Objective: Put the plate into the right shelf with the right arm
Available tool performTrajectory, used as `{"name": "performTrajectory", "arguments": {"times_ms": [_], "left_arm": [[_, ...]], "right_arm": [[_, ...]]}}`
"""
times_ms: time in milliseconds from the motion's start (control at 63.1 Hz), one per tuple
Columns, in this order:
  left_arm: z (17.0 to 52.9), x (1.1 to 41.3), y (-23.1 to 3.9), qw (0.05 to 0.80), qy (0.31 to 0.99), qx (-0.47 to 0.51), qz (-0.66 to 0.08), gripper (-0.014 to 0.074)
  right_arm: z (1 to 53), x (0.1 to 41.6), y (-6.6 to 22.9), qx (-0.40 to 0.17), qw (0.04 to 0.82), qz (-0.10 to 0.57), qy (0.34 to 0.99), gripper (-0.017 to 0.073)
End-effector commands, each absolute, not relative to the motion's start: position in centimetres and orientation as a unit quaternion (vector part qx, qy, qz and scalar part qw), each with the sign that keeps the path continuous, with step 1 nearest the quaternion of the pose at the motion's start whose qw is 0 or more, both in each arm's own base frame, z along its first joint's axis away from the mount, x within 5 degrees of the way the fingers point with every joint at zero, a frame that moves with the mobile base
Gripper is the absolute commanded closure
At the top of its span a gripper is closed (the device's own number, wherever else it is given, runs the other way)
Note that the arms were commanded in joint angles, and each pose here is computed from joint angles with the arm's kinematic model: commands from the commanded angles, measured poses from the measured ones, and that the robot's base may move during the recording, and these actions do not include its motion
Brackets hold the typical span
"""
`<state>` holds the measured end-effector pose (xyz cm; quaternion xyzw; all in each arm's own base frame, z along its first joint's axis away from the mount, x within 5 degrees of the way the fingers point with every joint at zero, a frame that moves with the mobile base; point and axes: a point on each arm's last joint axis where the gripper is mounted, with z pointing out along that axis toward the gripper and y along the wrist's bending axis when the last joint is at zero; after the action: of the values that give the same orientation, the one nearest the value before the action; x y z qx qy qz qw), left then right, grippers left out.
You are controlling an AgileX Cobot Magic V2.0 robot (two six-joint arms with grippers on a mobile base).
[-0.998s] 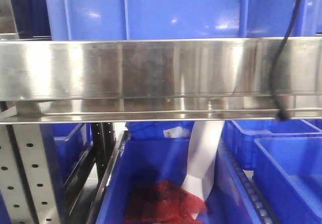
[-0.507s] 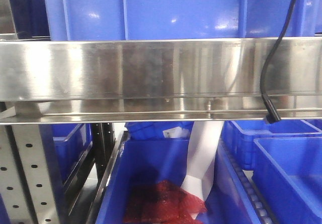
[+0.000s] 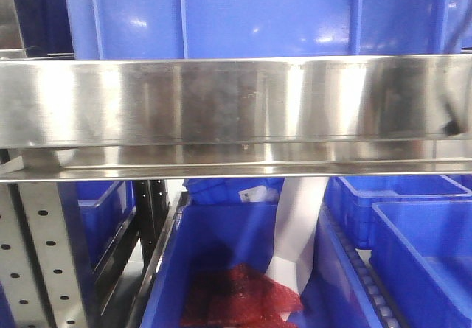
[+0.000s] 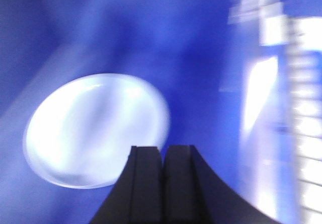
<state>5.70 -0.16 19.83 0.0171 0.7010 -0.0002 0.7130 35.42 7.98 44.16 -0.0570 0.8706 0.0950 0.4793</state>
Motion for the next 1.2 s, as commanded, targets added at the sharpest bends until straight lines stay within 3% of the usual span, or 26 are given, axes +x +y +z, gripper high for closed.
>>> {"name": "performTrajectory", "arguments": {"times_ms": [0, 238, 539, 871, 1188], "left_arm": [[20.3, 5.6, -0.1, 0.744, 0.669, 0.007, -0.002, 0.0722], [20.3, 5.6, -0.1, 0.744, 0.669, 0.007, -0.002, 0.0722], [20.3, 5.6, -0.1, 0.744, 0.669, 0.007, -0.002, 0.0722], [20.3, 5.6, -0.1, 0.744, 0.669, 0.007, -0.002, 0.0722], [20.3, 5.6, -0.1, 0.744, 0.669, 0.007, -0.002, 0.0722]], "right_arm": [[48.4, 32.3, 6.3, -0.044, 0.562, 0.094, 0.820, 0.0506], [47.7, 26.4, 4.1, -0.044, 0.638, 0.056, 0.767, 0.0506], [41.3, 18.8, 3.0, -0.049, 0.730, 0.063, 0.679, 0.0506], [33.1, 11.8, 1.9, -0.053, 0.731, 0.062, 0.677, 0.0506], [32.1, 9.8, 1.6, -0.052, 0.746, 0.063, 0.661, 0.0506]]}}
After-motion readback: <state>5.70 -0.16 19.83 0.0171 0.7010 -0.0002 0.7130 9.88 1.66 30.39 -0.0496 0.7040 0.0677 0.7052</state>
